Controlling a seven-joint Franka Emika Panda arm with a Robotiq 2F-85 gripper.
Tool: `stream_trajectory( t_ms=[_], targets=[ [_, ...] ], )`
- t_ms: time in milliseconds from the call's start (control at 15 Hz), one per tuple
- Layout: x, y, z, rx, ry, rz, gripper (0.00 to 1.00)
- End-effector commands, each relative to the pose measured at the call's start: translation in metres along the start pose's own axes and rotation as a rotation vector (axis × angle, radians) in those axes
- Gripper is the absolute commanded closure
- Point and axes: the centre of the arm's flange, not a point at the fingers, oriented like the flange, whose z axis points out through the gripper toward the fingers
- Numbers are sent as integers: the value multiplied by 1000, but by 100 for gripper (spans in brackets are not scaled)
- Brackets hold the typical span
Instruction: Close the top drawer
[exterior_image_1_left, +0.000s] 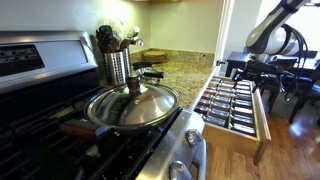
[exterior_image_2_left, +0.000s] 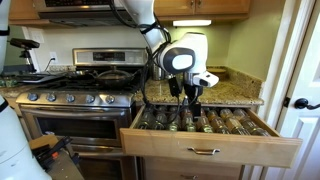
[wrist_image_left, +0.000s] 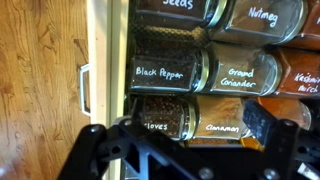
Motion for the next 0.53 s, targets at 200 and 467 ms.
stream_trajectory(
  t_ms=[200,467],
  targets=[
    [2,9,-14,-142,-136,-45,0],
    [7,10,1,-125,-123,-46,0]
  ],
)
